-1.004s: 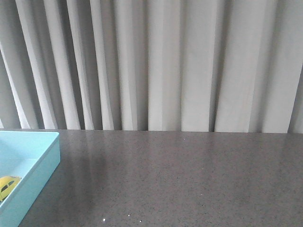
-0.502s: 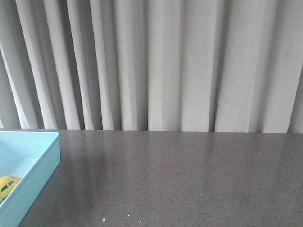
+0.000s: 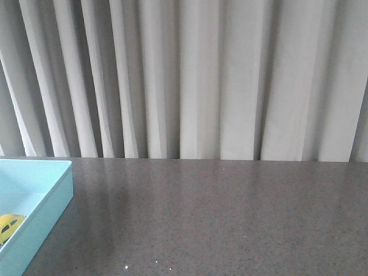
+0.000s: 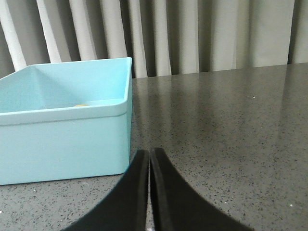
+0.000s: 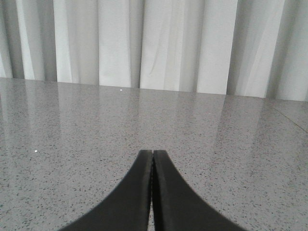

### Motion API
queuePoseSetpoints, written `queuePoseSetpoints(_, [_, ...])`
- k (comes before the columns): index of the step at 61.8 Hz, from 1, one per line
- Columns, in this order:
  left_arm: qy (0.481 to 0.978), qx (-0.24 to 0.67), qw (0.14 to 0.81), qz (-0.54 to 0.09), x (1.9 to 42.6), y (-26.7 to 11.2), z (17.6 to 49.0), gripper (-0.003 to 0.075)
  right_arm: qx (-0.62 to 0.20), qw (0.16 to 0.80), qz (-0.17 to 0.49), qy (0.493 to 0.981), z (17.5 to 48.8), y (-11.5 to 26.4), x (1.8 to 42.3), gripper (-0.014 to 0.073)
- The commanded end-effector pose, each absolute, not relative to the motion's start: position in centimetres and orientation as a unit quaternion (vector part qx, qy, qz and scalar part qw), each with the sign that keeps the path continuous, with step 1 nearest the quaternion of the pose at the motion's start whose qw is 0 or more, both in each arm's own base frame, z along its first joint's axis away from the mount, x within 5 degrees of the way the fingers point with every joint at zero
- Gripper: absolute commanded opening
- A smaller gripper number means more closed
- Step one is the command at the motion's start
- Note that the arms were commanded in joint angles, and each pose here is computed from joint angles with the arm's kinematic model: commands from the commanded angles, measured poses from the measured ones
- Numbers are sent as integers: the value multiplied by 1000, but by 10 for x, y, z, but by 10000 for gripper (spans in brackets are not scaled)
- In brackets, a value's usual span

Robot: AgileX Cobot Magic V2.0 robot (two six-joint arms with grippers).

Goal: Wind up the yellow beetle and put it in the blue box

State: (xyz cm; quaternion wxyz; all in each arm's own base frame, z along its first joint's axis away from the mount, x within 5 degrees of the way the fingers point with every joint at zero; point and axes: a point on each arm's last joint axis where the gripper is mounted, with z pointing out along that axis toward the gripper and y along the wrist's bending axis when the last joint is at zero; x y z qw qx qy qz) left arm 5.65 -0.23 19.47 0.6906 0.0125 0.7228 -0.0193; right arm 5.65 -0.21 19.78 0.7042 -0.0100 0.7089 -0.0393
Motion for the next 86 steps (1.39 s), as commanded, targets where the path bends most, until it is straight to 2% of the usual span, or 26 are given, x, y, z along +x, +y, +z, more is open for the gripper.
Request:
queuePoseSetpoints(1, [690,9,724,-26,55,-3,205,-5,-7,733,-47,679,204,-3,56,-7])
queuePoseSetpoints(22, [690,9,724,-26,55,-3,205,-5,-2,733,-42,679,204,-3,56,-7])
queuePoseSetpoints(38, [690,9,724,-26,55,-3,205,-5,-2,755,-40,655,210,-3,55,-4])
queuePoseSetpoints(86, [690,9,724,-26,55,-3,205,-5,-1,755,-39,655,210,-3,55,-4])
